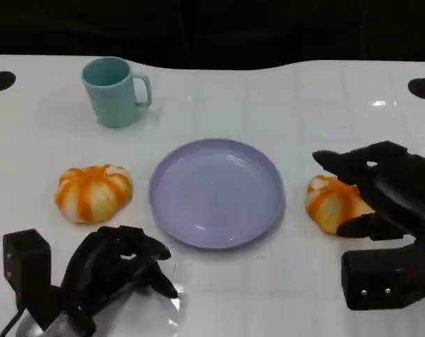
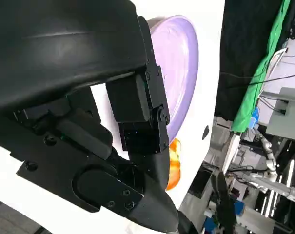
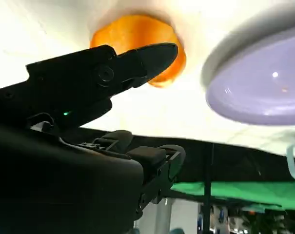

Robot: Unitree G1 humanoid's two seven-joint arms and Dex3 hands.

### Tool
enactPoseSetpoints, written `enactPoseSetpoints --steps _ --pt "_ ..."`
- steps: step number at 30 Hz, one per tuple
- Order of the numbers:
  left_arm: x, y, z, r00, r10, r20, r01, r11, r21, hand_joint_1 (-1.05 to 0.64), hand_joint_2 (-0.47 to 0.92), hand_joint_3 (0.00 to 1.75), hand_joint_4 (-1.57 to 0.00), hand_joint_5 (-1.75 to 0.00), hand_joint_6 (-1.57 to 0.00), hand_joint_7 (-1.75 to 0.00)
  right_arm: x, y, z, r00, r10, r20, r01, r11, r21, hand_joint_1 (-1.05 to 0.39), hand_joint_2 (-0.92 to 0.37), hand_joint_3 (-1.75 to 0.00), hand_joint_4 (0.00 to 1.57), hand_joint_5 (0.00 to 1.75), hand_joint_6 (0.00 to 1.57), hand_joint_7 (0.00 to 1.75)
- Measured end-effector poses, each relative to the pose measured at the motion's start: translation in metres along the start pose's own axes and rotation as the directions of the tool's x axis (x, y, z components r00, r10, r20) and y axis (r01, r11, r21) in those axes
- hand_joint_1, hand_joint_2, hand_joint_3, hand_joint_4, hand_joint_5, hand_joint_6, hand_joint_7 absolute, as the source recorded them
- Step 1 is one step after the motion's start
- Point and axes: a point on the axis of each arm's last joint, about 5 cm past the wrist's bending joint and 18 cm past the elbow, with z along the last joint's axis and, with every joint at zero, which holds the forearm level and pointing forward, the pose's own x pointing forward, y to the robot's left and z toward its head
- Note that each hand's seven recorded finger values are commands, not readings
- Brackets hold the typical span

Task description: Grasp the bread from the table and place it into the plate.

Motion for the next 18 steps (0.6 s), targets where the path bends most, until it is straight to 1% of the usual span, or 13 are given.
enactPoseSetpoints --steps 4,7,9,12,16,18 --pt "0.000 0.000 0.000 1.000 -0.001 0.000 0.001 1.000 0.000 -1.05 0.78 0.00 -1.51 -0.58 -1.57 -0.22 0.010 0.0055 -0.002 0.999 0.049 -0.015 -0.049 0.998 -0.035 -0.80 -0.89 0.00 0.26 0.25 0.29 0.01" --pt "0.000 0.000 0.000 1.000 -0.001 0.001 0.001 1.000 0.001 -1.05 0.78 0.00 -1.51 -0.58 -1.57 -0.22 0.015 0.0103 -0.004 0.997 0.073 -0.032 -0.075 0.996 -0.051 -0.81 -0.90 -0.01 0.26 0.22 0.27 0.00" --pt "0.000 0.000 0.000 1.000 -0.002 0.002 0.002 1.000 0.003 -1.05 0.78 0.00 -1.51 -0.58 -1.57 -0.22 0.018 0.0142 -0.005 0.994 0.100 -0.049 -0.102 0.993 -0.057 -0.82 -0.91 -0.01 0.26 0.20 0.27 0.00" --pt "0.000 0.000 0.000 1.000 -0.003 0.001 0.003 1.000 0.005 -1.05 0.79 0.01 -1.50 -0.58 -1.57 -0.22 0.023 0.0197 -0.006 0.990 0.130 -0.062 -0.134 0.989 -0.067 -0.82 -0.91 0.00 0.26 0.19 0.26 0.00" --pt "-0.001 -0.001 0.000 1.000 -0.005 0.002 0.004 1.000 0.011 -1.05 0.79 0.01 -1.50 -0.58 -1.57 -0.22 0.030 0.0246 -0.006 0.983 0.166 -0.077 -0.171 0.983 -0.064 -0.80 -0.92 -0.01 0.23 0.15 0.24 0.00" --pt "-0.001 -0.001 0.000 1.000 -0.004 0.003 0.004 1.000 0.011 -1.05 0.79 0.00 -1.50 -0.58 -1.57 -0.22 0.033 0.0268 -0.005 0.979 0.186 -0.089 -0.191 0.980 -0.057 -0.80 -0.92 -0.01 0.24 0.15 0.24 0.01"
